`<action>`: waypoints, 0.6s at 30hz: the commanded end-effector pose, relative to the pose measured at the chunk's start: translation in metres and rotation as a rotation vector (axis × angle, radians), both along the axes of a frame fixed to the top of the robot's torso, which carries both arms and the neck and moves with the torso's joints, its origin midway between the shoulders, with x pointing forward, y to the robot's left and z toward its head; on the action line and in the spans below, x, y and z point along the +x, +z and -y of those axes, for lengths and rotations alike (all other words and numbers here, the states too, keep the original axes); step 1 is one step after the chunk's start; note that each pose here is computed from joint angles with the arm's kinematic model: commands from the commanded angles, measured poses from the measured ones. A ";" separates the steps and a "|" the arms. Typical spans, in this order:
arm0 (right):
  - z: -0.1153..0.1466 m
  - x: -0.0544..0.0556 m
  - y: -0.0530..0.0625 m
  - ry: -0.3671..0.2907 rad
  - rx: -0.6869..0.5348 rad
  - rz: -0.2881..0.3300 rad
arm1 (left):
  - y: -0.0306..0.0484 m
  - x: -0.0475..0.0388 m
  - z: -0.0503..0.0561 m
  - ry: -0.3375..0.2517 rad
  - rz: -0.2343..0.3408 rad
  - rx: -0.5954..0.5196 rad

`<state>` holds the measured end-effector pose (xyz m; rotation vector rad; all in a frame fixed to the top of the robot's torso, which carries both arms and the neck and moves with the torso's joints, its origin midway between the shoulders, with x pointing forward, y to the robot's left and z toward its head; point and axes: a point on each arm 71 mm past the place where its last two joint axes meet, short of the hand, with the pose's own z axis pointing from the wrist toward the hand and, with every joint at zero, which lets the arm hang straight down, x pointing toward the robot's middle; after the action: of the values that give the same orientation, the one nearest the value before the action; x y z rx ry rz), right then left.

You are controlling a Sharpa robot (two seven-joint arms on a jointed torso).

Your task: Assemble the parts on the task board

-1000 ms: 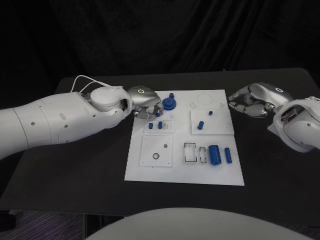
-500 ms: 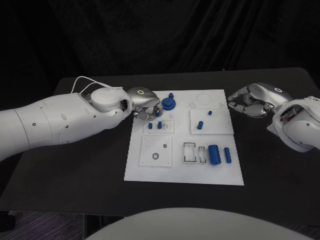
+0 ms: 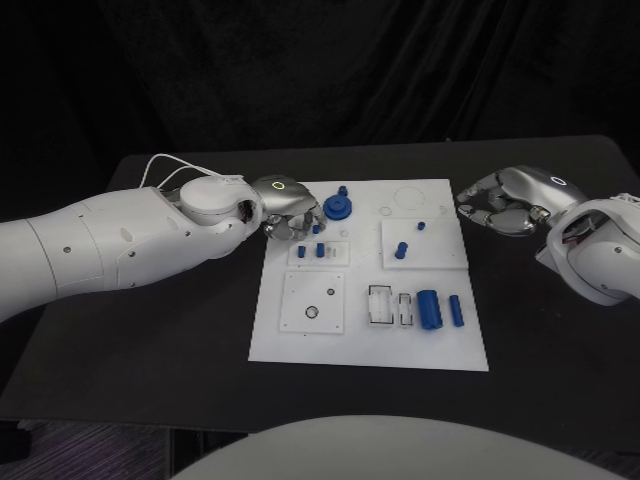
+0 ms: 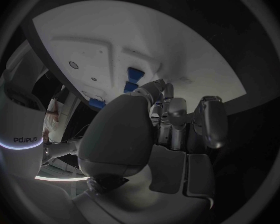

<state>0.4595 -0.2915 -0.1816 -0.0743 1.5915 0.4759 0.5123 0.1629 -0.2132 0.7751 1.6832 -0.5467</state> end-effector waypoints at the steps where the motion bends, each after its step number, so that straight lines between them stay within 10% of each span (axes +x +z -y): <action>1: 0.001 -0.001 -0.001 -0.010 -0.002 -0.006 | 0.0021 0.0006 -0.004 0.018 0.033 -0.024; 18: 0.000 -0.005 0.006 0.002 -0.002 -0.012 | 0.0259 -0.0109 -0.063 0.083 0.237 -0.295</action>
<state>0.4541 -0.2928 -0.1783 -0.0736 1.5910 0.4841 0.5047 0.2277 -0.1977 0.6131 1.5013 -0.5127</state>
